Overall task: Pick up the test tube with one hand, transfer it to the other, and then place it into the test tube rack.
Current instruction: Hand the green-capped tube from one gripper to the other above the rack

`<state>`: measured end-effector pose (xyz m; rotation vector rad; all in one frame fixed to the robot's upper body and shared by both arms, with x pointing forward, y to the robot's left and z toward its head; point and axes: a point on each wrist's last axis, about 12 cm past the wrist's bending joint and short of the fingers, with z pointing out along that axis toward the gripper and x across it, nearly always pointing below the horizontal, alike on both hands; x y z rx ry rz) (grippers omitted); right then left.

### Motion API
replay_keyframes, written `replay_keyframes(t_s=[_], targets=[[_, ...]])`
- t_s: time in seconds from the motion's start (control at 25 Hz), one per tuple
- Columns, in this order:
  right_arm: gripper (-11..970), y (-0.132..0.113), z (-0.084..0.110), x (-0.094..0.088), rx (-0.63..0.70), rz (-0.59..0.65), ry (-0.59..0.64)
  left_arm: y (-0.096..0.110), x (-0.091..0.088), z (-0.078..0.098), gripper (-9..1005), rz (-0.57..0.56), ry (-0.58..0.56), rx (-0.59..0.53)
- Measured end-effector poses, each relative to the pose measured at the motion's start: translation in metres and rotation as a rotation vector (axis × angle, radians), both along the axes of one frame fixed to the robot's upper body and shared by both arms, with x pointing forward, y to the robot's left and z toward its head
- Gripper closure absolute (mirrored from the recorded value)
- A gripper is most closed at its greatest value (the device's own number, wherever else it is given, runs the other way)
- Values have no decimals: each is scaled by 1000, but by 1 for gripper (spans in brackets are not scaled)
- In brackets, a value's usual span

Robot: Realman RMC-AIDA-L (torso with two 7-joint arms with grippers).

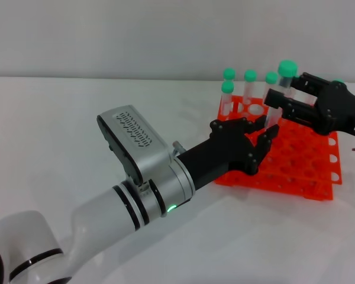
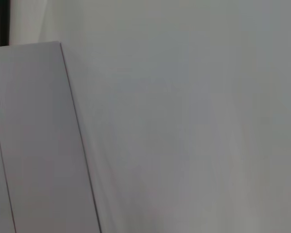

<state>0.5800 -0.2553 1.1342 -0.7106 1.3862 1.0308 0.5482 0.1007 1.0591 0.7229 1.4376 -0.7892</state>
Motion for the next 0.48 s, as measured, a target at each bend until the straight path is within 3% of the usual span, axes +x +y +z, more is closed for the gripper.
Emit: replay_keyframes(t_s=[0.2, 0.48], targets=[[323, 6, 0, 3, -6, 15, 22, 0, -1, -1, 811, 0, 5, 0], [384, 2, -1, 2, 3, -3, 40, 3, -2, -4, 811, 12, 16, 9]])
